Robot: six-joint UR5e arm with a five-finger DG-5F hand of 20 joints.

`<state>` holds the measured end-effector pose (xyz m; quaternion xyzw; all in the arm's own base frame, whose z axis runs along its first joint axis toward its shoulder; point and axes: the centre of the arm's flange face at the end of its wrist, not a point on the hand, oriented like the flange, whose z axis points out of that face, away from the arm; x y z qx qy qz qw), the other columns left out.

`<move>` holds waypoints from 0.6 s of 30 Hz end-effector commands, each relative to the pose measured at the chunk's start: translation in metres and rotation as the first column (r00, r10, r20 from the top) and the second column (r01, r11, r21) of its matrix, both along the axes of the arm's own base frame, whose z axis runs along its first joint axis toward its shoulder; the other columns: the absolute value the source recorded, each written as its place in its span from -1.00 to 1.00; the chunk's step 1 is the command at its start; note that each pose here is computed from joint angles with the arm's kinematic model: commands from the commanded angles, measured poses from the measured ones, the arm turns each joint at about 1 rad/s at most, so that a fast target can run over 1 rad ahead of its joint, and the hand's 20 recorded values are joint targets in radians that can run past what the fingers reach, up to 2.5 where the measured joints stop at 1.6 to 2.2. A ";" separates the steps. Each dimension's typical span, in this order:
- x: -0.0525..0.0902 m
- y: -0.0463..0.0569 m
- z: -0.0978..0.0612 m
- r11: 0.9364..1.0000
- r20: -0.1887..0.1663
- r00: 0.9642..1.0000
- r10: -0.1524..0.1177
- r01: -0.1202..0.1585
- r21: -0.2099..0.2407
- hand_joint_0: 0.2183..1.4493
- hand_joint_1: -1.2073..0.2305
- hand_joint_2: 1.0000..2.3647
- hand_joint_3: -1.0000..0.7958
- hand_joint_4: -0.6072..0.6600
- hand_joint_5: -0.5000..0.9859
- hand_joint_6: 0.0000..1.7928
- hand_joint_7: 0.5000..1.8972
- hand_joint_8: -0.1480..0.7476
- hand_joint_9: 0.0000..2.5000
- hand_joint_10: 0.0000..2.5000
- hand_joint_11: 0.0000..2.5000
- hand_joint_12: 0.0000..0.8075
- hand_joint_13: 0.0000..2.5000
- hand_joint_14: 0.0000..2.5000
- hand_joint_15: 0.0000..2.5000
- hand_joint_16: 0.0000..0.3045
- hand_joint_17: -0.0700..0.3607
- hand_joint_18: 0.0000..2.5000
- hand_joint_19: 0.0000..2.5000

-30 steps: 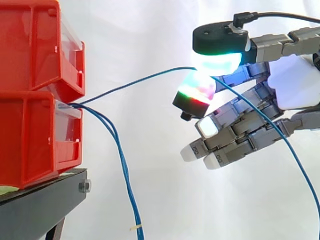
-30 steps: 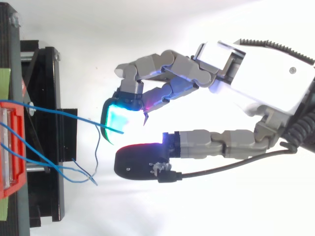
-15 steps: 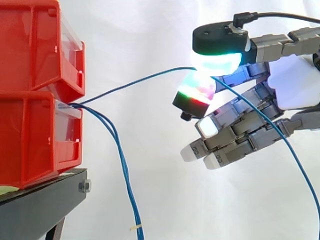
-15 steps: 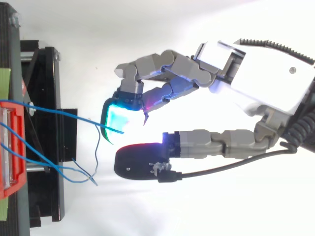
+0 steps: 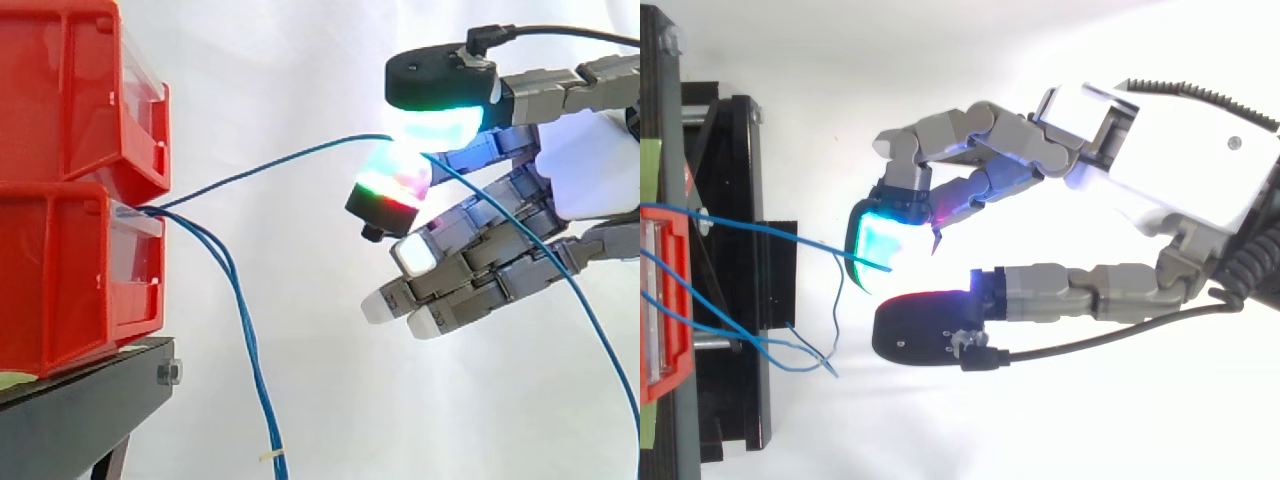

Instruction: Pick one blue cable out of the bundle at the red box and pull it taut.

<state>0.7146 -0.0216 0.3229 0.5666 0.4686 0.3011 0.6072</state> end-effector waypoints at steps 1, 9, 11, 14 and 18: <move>0.000 0.000 0.000 1.000 0.000 1.000 0.000 0.000 0.000 -0.41 -0.43 -0.97 0.17 -0.05 -0.48 -0.06 0.10 0.03 -0.31 -0.99 -0.46 0.09 -0.73 -1.00 -0.95 -0.57 0.00 -0.75 -0.93; 0.000 0.000 0.000 1.000 0.000 1.000 0.000 0.000 0.000 -0.41 -0.43 -0.97 0.17 -0.05 -0.48 -0.06 0.09 0.04 -0.30 -0.99 -0.46 0.09 -0.73 -1.00 -0.95 -0.58 0.00 -0.74 -0.92; 0.000 0.000 0.000 1.000 0.000 1.000 0.001 -0.001 0.000 -0.41 -0.43 -0.97 0.17 -0.05 -0.48 -0.06 0.10 0.04 -0.30 -0.99 -0.45 0.09 -0.73 -1.00 -0.95 -0.58 0.00 -0.74 -0.92; 0.000 0.000 0.000 1.000 0.000 1.000 0.001 -0.001 0.000 -0.41 -0.43 -0.97 0.17 -0.05 -0.48 -0.06 0.09 0.04 -0.31 -0.99 -0.46 0.09 -0.73 -1.00 -0.95 -0.57 0.00 -0.74 -0.92; 0.000 0.000 0.000 1.000 0.000 1.000 0.000 0.000 0.000 -0.41 -0.42 -0.97 0.17 -0.05 -0.48 -0.07 0.10 0.04 -0.30 -0.99 -0.45 0.09 -0.73 -1.00 -0.96 -0.58 0.00 -0.74 -0.92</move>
